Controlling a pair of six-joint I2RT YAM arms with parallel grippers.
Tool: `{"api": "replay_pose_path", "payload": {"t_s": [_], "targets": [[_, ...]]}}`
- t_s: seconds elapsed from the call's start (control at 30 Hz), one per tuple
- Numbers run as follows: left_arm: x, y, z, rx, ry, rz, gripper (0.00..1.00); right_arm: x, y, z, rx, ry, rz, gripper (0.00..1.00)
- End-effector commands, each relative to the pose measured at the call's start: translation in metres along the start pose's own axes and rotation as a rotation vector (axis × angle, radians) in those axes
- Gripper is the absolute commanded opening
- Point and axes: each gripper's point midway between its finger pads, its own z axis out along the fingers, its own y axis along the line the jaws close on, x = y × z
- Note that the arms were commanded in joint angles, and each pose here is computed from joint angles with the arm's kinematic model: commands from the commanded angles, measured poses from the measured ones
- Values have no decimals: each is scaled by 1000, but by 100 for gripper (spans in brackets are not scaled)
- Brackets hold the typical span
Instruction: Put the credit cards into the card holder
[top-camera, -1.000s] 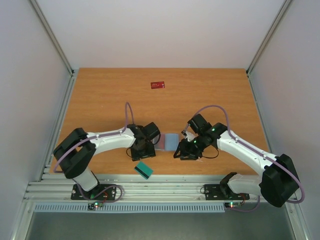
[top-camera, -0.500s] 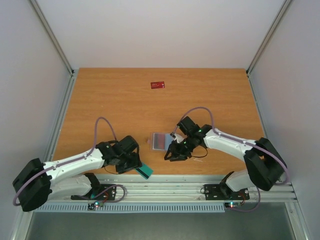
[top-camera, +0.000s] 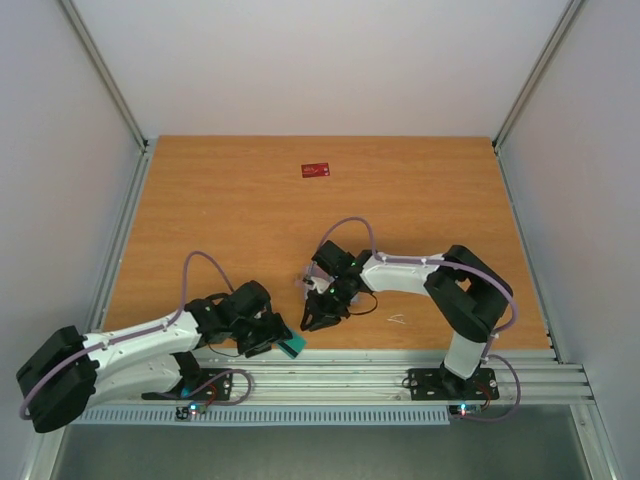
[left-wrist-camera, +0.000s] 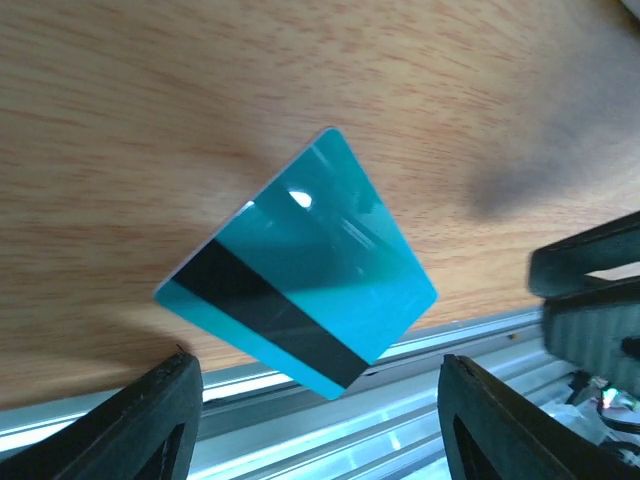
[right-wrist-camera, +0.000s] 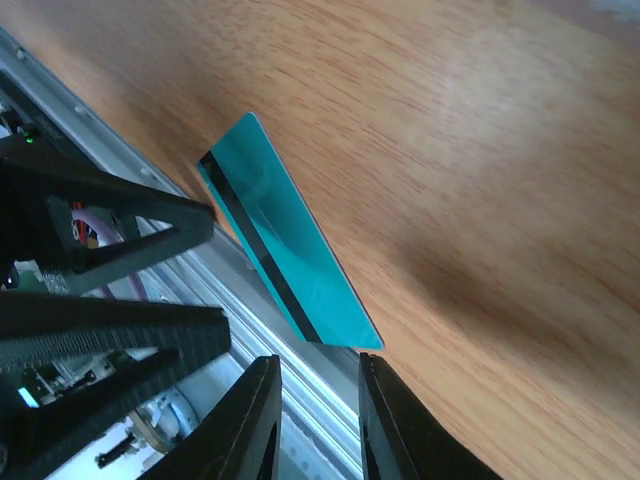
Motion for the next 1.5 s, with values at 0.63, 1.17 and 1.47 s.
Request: {"api": "replay_pose_path", "payload": {"t_s": [0.63,1.17,1.47], "targets": [[22,19,16,-26,114,-64,66,-2,-14,42,19,22,-1,19],[12,10,37,44,75,-95,58,12,-23,46,31,39,31,19],[1,3,20,102,-17,-93,48,20,-25,45,30,44,41,19]]}}
